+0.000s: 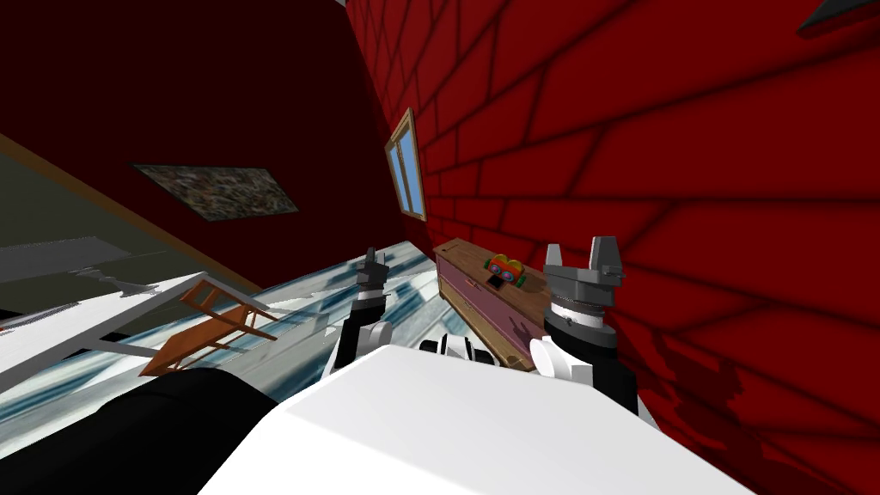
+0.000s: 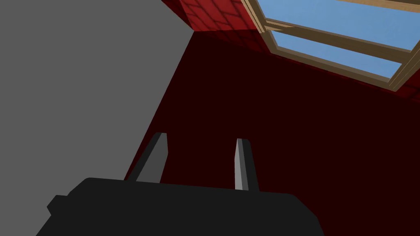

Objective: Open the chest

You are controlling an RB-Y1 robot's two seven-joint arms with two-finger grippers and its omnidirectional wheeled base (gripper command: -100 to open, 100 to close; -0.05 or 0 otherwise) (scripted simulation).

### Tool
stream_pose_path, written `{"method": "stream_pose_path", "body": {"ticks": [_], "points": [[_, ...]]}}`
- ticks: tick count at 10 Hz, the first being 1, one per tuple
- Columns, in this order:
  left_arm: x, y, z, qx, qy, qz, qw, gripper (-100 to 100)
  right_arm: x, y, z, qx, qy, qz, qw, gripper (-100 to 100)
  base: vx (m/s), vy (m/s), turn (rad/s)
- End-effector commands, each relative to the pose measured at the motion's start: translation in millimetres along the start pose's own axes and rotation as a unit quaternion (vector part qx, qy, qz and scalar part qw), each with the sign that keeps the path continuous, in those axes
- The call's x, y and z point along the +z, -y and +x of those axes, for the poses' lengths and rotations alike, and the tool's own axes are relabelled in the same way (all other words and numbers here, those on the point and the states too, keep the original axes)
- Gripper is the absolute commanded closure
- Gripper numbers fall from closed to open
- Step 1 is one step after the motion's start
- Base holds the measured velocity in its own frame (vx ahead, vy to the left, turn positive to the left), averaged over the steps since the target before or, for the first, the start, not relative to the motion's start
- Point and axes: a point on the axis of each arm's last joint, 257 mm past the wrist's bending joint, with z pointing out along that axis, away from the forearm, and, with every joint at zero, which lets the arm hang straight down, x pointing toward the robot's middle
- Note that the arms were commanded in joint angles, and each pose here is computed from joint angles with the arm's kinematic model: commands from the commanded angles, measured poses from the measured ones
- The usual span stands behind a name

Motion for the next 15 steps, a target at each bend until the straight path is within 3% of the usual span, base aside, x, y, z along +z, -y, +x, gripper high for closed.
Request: {"method": "stream_pose_path", "body": {"ticks": [1,5,6,8,9,10,11,12,13,14,15], "points": [[0.0,-0.1,0.0,0.0,0.0,0.0,1.0,0,-6.3,14.5,15.4,-0.034,-0.05,0.019,0.998,-100,-0.014,0.019,0.058],[0.0,-0.1,0.0,0.0,0.0,0.0,1.0,0,-30.8,56.3,38.9,-0.119,-0.14,0.069,0.9805,-100,-0.021,0.033,0.099],[0.0,-0.1,0.0,0.0,0.0,0.0,1.0,0,-31.5,56.5,41.1,-0.126,-0.145,0.067,0.979,-100,-0.017,0.027,0.028],[0.0,-0.1,0.0,0.0,0.0,0.0,1.0,0,-49.9,82.8,47.7,-0.176,-0.192,0.096,0.9607,-100,-0.018,0.027,0.095],[0.0,-0.1,0.0,0.0,0.0,0.0,1.0,0,-51.1,83.2,50.5,-0.186,-0.199,0.094,0.9577,-100,-0.018,0.03,0.041],[0.0,-0.1,0.0,0.0,0.0,0.0,1.0,0,-61.9,97.2,52.2,-0.212,-0.223,0.108,0.9454,-100,-0.015,0.035,0.086],[0.0,-0.1,0.0,0.0,0.0,0.0,1.0,0,-62.6,97.5,53.6,-0.218,-0.226,0.107,0.9434,-100,-0.013,0.024,0.042],[0.0,-0.1,0.0,0.0,0.0,0.0,1.0,0,-74.4,111.7,54.2,-0.246,-0.251,0.12,0.9286,-100,-0.019,0.029,0.097],[0.0,-0.1,0.0,0.0,0.0,0.0,1.0,0,-75.1,112.0,55.4,-0.251,-0.254,0.119,0.9265,-100,-0.014,0.024,0.039],[0.0,-0.1,0.0,0.0,0.0,0.0,1.0,0,-87.7,126.4,54.6,-0.279,-0.279,0.132,0.9094,-100,-0.014,0.028,0.102],[0.0,-0.1,0.0,0.0,0.0,0.0,1.0,0,-88.6,126.8,55.8,-0.284,-0.283,0.13,0.9069,-100,-0.012,0.022,0.045]]}}
